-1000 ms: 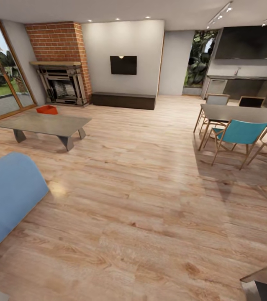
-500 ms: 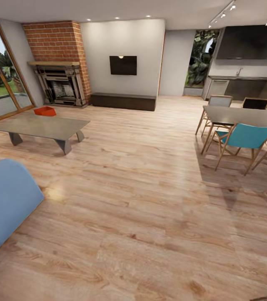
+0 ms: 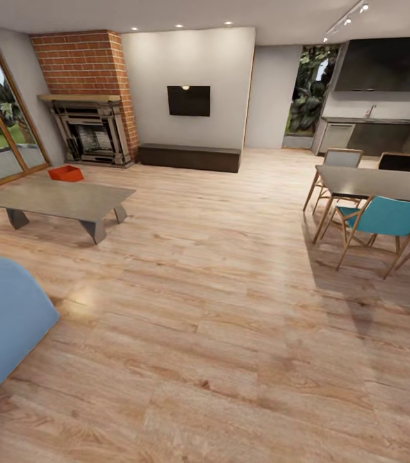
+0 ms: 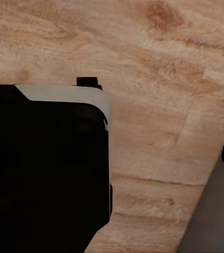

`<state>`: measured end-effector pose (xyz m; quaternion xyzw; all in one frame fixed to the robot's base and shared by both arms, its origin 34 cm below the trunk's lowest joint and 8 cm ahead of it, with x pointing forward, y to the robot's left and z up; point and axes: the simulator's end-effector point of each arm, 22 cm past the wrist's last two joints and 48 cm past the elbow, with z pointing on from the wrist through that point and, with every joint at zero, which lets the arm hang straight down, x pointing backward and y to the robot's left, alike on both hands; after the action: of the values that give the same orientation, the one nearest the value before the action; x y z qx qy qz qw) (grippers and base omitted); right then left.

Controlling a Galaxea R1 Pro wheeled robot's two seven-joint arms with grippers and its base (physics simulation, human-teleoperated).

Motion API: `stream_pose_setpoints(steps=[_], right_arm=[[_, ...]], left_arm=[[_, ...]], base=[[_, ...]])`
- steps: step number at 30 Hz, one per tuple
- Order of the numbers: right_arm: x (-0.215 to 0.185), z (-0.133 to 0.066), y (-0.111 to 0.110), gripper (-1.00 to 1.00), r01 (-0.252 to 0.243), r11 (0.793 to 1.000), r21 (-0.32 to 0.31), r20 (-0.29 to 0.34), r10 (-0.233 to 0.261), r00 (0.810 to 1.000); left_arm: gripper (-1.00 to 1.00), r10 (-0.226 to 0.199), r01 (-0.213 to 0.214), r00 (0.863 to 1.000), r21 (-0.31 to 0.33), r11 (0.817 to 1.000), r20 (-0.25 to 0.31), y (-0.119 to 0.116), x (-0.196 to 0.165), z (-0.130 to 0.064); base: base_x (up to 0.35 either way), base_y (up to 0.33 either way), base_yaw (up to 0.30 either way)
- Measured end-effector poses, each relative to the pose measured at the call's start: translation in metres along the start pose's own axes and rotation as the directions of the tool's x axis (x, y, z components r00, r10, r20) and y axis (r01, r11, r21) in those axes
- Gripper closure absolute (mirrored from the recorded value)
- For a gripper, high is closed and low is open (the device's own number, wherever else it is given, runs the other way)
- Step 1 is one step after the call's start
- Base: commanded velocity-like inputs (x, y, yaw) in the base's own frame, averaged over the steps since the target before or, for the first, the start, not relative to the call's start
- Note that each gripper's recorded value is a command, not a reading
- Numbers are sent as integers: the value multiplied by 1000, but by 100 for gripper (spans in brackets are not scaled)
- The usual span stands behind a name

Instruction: Move the two storage containers from the living room to the garage. In the garage, place one container on the floor and stack the other container on top of it (either order is fine).

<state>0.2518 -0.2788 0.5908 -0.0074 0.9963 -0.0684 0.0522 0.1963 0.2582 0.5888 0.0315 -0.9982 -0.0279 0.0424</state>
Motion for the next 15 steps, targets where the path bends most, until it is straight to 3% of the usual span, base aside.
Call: stream_pose_setpoints(steps=[15], right_arm=[[0,0,0,-100,0,1000,0,0,0,1000]], left_arm=[[-100,1,-1,1000,2,1000,-1,-2,0,0]], base=[[322,0,0]])
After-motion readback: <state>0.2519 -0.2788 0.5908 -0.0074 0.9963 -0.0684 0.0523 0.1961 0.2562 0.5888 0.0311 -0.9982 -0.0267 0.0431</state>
